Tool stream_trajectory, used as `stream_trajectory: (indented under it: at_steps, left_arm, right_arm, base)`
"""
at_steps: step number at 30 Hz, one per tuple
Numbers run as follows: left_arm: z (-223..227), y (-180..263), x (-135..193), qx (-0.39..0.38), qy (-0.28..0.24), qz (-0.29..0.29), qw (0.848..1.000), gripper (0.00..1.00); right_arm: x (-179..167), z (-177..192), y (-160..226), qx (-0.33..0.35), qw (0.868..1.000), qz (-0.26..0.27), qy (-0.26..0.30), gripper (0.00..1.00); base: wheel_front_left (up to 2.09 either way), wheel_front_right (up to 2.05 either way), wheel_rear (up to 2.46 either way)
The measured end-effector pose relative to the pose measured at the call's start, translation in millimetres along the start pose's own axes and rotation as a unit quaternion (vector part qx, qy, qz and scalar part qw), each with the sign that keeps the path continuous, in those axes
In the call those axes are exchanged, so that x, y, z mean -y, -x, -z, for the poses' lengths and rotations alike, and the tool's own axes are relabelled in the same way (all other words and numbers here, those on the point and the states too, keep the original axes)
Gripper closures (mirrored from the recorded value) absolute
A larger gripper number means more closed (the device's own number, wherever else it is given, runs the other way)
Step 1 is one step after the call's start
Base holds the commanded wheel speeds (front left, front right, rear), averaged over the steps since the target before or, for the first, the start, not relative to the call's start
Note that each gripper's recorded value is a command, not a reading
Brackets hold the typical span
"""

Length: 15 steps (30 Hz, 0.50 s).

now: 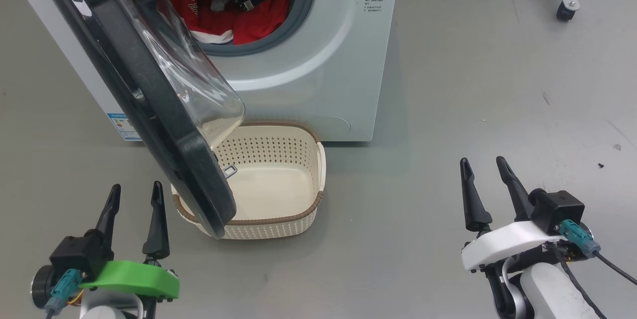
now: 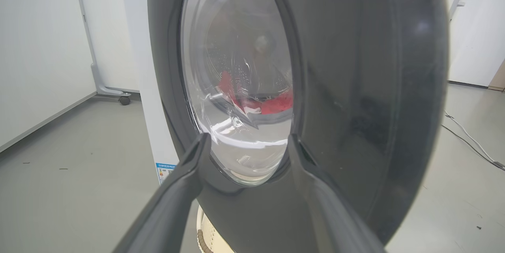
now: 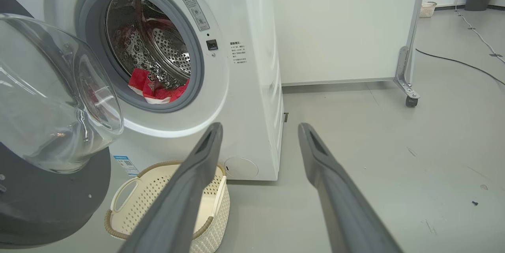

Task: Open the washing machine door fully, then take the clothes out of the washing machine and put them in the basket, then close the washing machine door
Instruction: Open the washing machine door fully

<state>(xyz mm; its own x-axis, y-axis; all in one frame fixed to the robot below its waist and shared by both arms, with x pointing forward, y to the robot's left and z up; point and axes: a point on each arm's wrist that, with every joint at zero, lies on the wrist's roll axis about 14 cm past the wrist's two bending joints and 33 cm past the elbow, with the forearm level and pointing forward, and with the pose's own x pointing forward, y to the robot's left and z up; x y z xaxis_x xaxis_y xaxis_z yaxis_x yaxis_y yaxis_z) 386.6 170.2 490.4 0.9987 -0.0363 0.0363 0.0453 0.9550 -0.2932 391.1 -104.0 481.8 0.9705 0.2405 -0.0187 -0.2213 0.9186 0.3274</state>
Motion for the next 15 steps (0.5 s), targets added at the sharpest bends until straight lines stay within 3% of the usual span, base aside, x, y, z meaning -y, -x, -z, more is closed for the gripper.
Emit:
stream_trajectory:
  at_steps: [15]
  left_arm:
    - [1.2,1.0,0.1,-0.002,0.0,0.001,1.0,0.0]
  right_arm:
    - [-3.6,2.1,3.2,0.001,1.0,-0.005,0.001,0.0]
  base:
    - [0.0,0.0,0.0]
